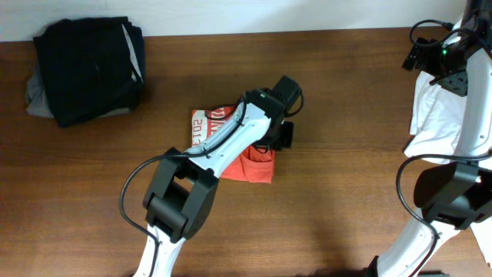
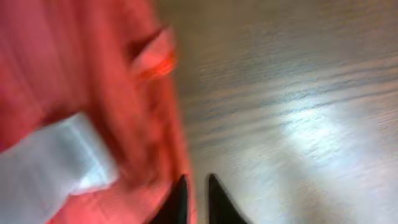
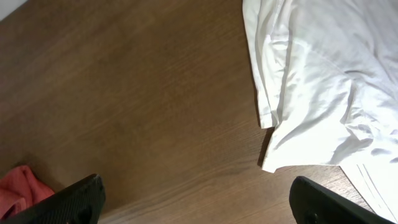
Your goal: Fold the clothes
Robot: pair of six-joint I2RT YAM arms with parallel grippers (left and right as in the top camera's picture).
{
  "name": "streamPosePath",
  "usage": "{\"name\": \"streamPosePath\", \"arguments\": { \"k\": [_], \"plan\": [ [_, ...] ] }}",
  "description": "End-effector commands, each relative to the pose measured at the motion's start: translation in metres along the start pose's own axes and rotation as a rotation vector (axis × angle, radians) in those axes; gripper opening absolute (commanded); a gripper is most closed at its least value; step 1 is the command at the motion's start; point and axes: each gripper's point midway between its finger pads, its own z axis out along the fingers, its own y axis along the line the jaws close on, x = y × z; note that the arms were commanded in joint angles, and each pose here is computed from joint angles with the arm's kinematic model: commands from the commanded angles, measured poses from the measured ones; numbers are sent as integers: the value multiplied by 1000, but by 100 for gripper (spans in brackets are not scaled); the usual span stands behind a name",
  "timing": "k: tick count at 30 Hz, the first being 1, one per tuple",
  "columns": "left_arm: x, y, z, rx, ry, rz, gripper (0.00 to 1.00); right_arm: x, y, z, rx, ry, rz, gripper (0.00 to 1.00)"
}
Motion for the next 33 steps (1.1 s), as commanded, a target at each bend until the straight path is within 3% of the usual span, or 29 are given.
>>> {"name": "streamPosePath", "arguments": {
  "k": [1, 2, 3, 5, 8, 11, 17, 24, 33],
  "plan": [
    [-26, 21, -35, -154, -92, 1, 25, -3, 0, -3, -3, -10, 0, 98],
    [-31, 27, -51, -205, -115, -3, 38, -3, 0, -3, -3, -10, -1, 98],
    [-29, 33, -61, -239, -119, -57, 75, -3, 0, -3, -3, -10, 0, 98],
    [-23, 45, -59, -256, -85, -150, 84, -3, 0, -3, -3, -10, -1, 98],
    [-21, 60, -38, -273, -33, -170, 85, -3, 0, -3, -3, -10, 0, 98],
    [-20, 56, -9, -221, 32, -68, 85, -3, 0, -3, -3, -10, 0, 98],
    [-27, 51, -6, -171, 23, -55, 71, -3, 0, -3, -3, -10, -1, 98],
    [-27, 49, -5, -139, 33, -47, 1, -3, 0, -3, -3, -10, 0, 98],
    [-42, 32, -30, -77, -30, -37, 1, -3, 0, -3, -3, -10, 0, 98]
  ]
}}
